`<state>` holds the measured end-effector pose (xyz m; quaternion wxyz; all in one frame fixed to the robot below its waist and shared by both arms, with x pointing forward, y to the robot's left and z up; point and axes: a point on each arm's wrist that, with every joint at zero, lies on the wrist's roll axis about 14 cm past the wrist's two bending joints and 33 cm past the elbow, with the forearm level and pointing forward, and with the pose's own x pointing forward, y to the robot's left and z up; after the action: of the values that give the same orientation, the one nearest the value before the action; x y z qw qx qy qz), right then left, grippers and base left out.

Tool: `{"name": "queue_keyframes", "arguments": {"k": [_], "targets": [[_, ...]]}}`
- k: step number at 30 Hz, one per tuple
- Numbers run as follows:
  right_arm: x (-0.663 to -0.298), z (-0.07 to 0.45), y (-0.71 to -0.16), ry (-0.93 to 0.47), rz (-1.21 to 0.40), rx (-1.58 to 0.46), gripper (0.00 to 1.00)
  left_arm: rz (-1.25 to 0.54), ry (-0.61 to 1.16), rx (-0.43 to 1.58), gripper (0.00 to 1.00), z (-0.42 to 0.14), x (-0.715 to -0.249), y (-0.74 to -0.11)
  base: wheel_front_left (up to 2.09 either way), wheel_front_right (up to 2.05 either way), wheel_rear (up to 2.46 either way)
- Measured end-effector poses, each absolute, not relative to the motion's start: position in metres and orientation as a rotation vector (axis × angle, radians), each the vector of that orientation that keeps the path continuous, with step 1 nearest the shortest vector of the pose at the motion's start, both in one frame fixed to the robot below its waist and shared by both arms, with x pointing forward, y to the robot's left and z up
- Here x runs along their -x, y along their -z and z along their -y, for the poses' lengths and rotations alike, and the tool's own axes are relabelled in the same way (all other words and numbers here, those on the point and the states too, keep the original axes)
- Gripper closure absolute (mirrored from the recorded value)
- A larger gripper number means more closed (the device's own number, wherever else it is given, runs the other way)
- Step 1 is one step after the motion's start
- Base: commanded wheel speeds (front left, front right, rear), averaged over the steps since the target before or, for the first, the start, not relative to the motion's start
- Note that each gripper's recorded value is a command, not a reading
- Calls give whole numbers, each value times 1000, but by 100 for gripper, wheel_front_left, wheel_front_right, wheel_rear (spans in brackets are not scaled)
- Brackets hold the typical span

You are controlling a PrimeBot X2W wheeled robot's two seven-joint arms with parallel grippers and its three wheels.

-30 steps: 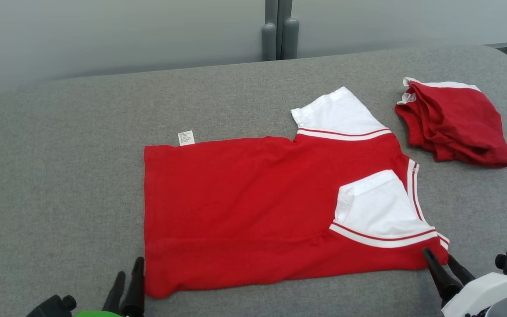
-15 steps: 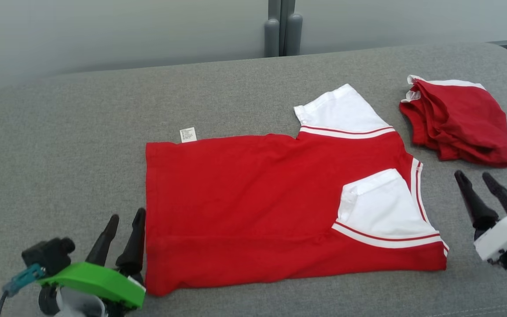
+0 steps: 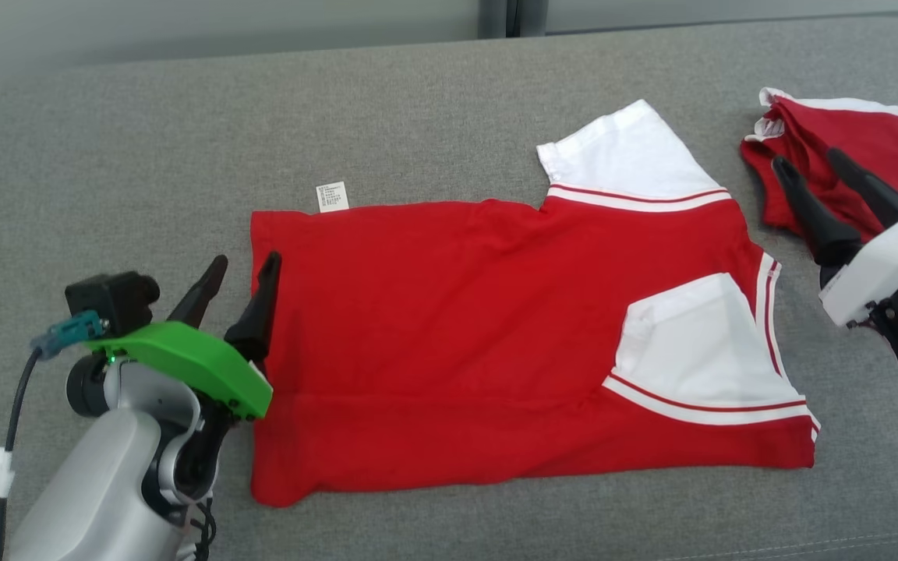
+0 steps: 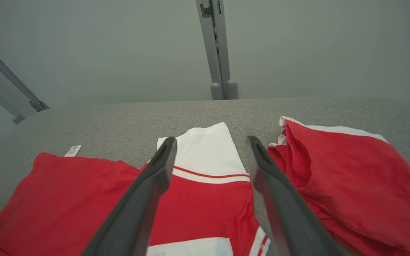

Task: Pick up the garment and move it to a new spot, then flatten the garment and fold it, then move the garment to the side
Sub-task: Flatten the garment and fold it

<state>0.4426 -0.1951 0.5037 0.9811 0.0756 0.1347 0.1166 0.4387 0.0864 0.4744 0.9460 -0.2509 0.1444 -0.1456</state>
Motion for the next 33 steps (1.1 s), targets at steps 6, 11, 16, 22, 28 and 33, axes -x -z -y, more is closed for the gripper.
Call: {"name": "queue_keyframes", "arguments": {"k": [6,11,16,22,28,33], "targets": [[-469,187,-488,-258,-324,-121,0,-372,276,460,0,-84,-468,-450,0,0,0],[-483,174,-469,-289,-371,-106,0,-431,248,451,0,-85,-485,-426,0,0,0],[-496,182,-454,-275,-402,-65,0,-480,232,450,0,-80,-497,-405,0,0,0],[-508,186,-440,-271,-437,-20,0,-512,229,453,0,-70,-504,-393,0,0,0],[-531,177,-437,-286,-450,15,0,-513,210,431,0,-75,-510,-389,0,0,0],[-547,168,-425,-295,-490,33,0,-509,215,426,0,-69,-517,-390,0,0,0]]}}
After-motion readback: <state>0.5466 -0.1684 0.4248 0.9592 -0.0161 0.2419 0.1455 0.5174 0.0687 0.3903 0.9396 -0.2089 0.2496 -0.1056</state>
